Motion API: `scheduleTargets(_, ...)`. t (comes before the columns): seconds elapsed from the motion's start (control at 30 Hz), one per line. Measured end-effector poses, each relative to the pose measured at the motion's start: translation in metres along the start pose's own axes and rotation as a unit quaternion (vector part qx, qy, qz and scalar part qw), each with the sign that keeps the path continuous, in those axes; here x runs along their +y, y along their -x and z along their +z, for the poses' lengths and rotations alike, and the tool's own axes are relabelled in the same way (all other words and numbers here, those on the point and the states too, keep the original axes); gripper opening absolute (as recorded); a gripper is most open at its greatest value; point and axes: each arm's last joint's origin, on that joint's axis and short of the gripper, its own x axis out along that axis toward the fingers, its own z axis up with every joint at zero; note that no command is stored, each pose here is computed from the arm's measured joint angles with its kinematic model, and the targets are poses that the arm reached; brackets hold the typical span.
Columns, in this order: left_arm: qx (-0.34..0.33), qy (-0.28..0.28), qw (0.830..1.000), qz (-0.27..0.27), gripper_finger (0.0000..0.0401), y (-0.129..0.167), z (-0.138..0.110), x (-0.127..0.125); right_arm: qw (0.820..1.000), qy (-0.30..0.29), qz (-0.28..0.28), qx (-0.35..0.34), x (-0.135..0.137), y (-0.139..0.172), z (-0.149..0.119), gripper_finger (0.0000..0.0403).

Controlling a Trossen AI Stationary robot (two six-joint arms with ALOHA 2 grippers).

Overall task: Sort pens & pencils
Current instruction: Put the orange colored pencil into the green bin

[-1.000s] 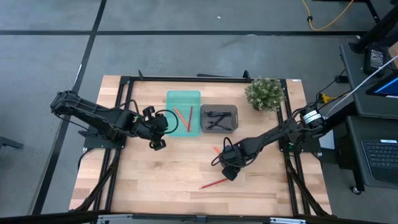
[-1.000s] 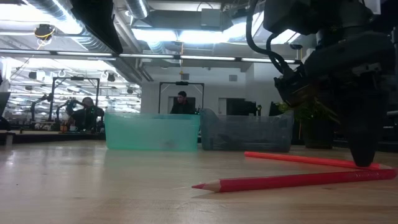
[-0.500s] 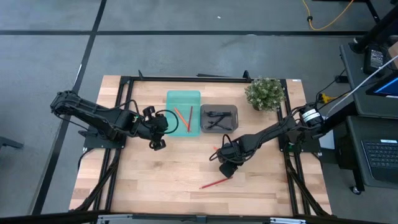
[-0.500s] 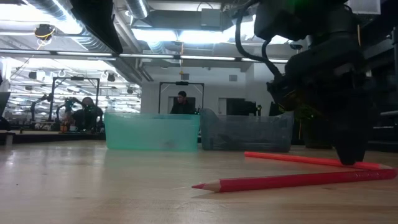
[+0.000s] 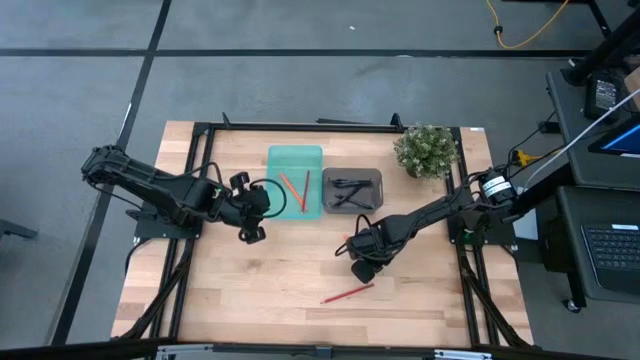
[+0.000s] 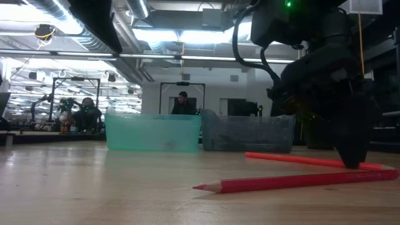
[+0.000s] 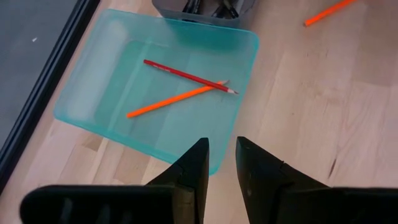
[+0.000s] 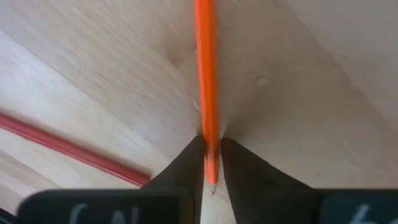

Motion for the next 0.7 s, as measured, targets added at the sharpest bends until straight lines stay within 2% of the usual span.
scheduleTargets(0.23, -0.001, -0.004, 1.0, -0.003, 0.0075, 0.0011, -0.0009, -0.002, 1.0, -0.012, -0.003, -0.002, -0.0002, -0.0001, -0.0003, 0.0026)
scheduleTargets(0.7, -0.002, -0.004, 1.0, -0.002, 0.0075, 0.0011, -0.0009, -0.0019, 1.0, -0.013, -0.025, -0.014, -0.0014, -0.0003, -0.0036, 0.0019)
